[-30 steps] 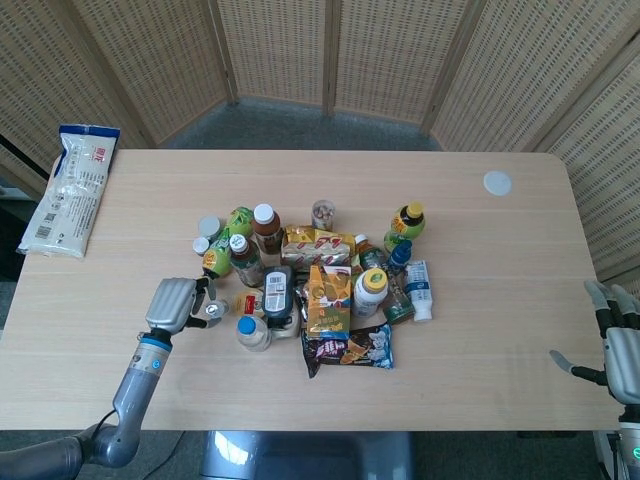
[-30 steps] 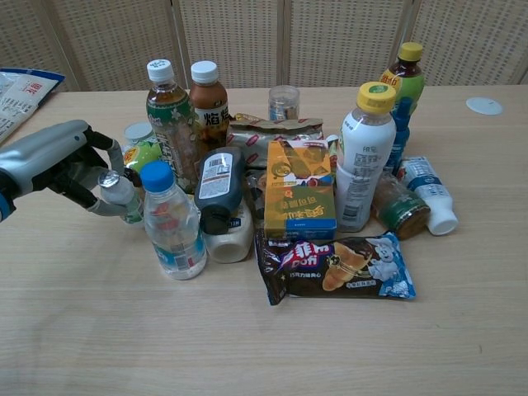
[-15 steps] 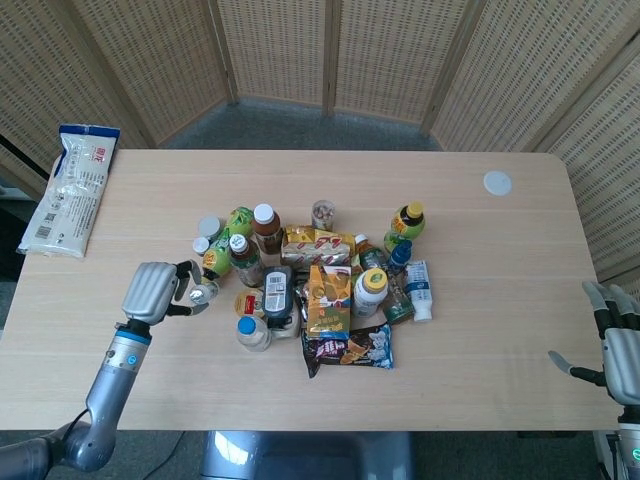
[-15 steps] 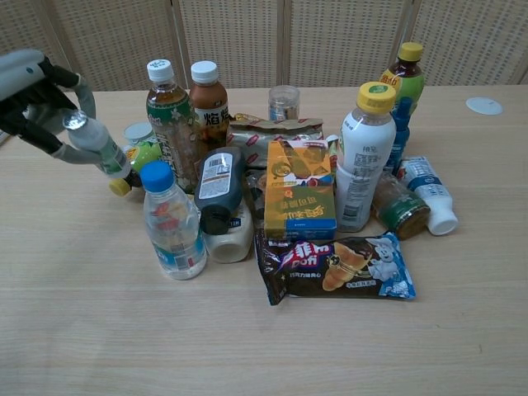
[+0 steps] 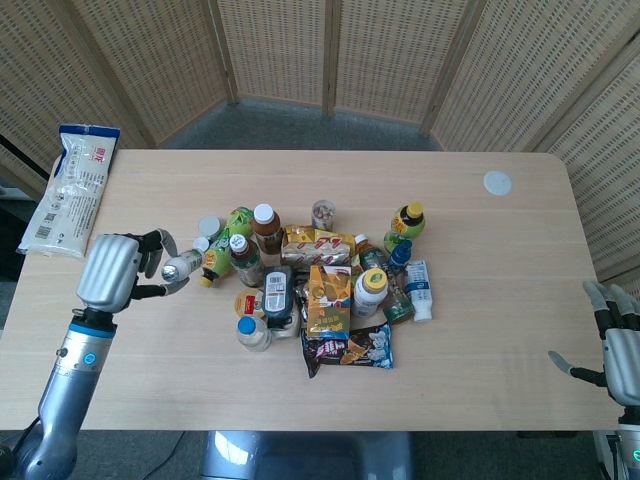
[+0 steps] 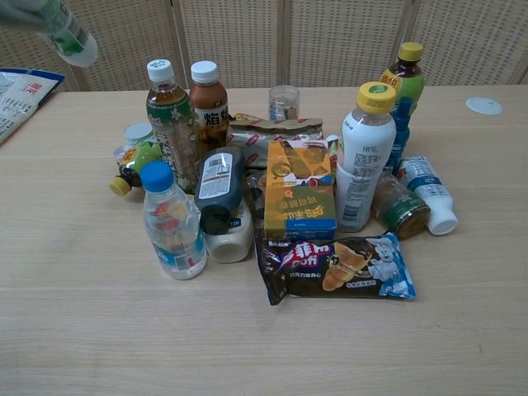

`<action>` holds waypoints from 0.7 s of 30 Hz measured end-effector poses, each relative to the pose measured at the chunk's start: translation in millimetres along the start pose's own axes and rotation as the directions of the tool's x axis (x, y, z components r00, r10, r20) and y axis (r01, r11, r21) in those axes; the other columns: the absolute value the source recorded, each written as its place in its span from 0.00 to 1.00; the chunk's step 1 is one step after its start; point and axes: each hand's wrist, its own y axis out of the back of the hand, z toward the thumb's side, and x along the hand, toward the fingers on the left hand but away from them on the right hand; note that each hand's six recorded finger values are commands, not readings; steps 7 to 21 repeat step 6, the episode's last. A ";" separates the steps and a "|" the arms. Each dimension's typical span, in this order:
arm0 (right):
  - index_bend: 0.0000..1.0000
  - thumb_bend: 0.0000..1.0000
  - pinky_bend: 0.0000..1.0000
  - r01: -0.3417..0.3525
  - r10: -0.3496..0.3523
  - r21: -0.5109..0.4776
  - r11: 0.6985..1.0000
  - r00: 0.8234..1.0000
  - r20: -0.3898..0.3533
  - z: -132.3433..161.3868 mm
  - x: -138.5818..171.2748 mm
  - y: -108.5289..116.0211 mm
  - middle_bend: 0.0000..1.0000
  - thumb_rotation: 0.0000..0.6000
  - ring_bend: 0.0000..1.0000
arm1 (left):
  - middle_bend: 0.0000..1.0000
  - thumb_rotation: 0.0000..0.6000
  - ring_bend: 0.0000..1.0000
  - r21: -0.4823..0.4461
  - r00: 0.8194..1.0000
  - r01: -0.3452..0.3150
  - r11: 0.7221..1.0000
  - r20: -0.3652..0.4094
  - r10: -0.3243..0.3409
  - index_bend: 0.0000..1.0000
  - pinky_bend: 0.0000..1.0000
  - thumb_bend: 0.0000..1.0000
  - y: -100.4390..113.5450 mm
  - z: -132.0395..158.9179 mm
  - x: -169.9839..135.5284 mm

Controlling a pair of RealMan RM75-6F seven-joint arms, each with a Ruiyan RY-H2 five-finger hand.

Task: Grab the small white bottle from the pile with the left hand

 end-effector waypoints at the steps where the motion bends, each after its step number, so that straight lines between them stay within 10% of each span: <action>1: 0.00 0.00 0.00 -0.001 0.001 0.000 1.000 1.000 0.000 -0.2 -0.2 -0.2 0.00 0.86 0.00 | 0.90 1.00 0.81 0.007 1.000 -0.009 1.000 0.002 0.009 0.78 0.75 0.00 3.4 1.4 0.4; 21: 0.00 0.00 0.00 0.000 0.000 -0.003 1.000 1.000 0.000 0.0 0.0 0.2 0.00 0.86 0.00 | 0.91 1.00 0.80 0.017 1.000 -0.024 1.000 0.008 0.024 0.78 0.74 0.00 7.3 6.7 0.8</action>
